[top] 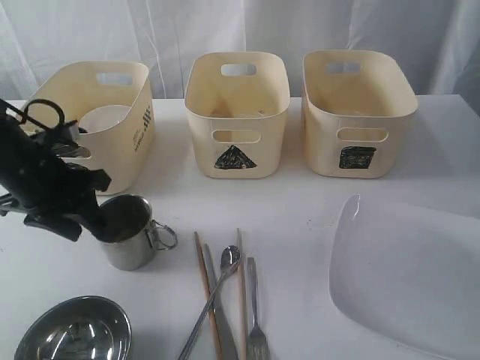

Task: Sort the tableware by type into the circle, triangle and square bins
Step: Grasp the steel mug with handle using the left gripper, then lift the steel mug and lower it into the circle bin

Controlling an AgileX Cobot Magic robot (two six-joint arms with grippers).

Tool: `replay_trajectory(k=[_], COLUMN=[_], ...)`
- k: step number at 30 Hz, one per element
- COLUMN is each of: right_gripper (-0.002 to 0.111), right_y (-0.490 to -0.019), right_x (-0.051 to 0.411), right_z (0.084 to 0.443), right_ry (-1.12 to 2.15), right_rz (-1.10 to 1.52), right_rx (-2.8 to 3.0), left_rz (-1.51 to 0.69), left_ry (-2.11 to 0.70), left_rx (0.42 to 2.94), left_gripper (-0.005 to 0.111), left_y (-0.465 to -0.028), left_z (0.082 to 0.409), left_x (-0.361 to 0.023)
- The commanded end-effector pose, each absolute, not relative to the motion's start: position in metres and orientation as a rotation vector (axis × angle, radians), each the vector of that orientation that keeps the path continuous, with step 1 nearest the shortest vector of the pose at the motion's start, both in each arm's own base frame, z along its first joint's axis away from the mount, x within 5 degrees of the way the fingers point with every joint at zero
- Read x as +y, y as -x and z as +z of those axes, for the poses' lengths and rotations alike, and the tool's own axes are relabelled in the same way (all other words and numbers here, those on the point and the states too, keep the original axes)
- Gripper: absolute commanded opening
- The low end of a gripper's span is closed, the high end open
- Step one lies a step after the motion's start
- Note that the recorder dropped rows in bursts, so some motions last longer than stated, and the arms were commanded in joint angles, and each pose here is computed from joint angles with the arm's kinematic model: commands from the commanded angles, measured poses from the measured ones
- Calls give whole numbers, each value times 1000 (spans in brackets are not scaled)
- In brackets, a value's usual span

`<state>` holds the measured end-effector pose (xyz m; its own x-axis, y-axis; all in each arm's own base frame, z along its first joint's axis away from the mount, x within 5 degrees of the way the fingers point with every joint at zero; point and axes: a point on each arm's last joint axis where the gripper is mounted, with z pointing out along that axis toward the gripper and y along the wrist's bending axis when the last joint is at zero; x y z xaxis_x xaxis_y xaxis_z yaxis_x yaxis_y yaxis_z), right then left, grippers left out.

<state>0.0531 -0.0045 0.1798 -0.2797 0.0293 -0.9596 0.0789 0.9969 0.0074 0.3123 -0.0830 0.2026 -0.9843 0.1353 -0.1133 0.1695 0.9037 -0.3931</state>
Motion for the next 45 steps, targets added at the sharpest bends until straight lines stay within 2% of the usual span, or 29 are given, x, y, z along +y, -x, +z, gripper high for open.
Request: replay_trajectory(k=[1, 7, 9, 10, 15, 23, 33, 40, 45], right_gripper=[0, 0, 0, 0, 0, 0, 0, 0, 0], right_y=[-53, -53, -53, -53, -53, -53, -53, -53, -53], right_x=[-5, -5, -5, -5, -5, -5, -5, -5, -5], right_z=[181, 181, 181, 181, 181, 181, 181, 181, 181], right_ry=[-77, -77, -77, -77, -77, -77, -77, -77, -77], right_rz=[-56, -56, -56, -56, -56, -56, -56, -56, -56], right_rx=[1839, 1839, 1839, 1839, 1839, 1839, 1839, 1839, 1839], left_rz=[-602, -564, -553, -549, -542, -543, -499, -369, -267], left_ry=[-202, -158, -158, -160, -158, -178, -310, -407, -299], left_rx=[3017, 3025, 3020, 3016, 2992, 2919, 2754, 2451, 2148], left_gripper=[49, 49, 45, 40, 0, 0, 0, 0, 0], left_y=[-307, -304, -305, -305, -306, -300, -269, -260, -276], left_z=[178, 159, 158, 159, 162, 188, 256, 315, 343], left_x=[-82, -79, -78, -78, -78, -77, -71, -65, -59])
